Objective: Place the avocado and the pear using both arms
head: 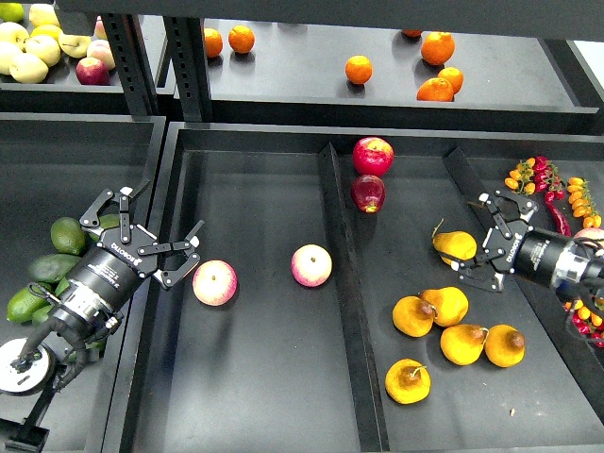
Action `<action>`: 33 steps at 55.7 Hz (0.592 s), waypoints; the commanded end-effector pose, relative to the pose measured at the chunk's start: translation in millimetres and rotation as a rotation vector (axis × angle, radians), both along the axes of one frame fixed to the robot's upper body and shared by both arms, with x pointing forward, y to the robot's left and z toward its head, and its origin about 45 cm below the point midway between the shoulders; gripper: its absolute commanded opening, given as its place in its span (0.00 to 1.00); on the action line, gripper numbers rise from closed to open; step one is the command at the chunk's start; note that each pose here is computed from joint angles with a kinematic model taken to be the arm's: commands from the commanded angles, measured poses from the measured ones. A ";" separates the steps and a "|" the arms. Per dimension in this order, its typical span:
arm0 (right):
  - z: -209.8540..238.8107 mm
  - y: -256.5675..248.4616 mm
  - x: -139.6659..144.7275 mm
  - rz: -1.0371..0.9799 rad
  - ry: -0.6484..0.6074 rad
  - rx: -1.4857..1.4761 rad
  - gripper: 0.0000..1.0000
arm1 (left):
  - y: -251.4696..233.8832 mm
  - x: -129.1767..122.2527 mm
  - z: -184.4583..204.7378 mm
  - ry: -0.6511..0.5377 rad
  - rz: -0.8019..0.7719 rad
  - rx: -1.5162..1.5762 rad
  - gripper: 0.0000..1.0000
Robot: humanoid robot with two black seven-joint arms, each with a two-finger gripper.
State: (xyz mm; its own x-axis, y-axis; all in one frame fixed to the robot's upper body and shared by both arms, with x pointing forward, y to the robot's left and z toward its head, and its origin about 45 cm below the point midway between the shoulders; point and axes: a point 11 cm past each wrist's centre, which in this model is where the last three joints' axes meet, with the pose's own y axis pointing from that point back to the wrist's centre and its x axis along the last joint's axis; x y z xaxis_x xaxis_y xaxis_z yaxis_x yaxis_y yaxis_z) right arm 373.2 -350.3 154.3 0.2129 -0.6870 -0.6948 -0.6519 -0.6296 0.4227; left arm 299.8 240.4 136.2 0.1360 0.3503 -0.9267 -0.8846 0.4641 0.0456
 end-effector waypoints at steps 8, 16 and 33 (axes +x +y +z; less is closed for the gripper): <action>11.3 62.4 30.0 -0.118 -0.110 0.338 0.99 | -1.4 1.9 9.5 -0.016 0.002 -0.001 1.00; 18.4 101.8 36.3 -0.126 -0.133 0.488 0.99 | -2.5 2.9 14.6 -0.016 0.006 -0.001 1.00; 26.5 135.8 48.1 -0.411 -0.268 0.728 0.99 | 1.7 -4.8 11.1 -0.007 0.019 -0.002 1.00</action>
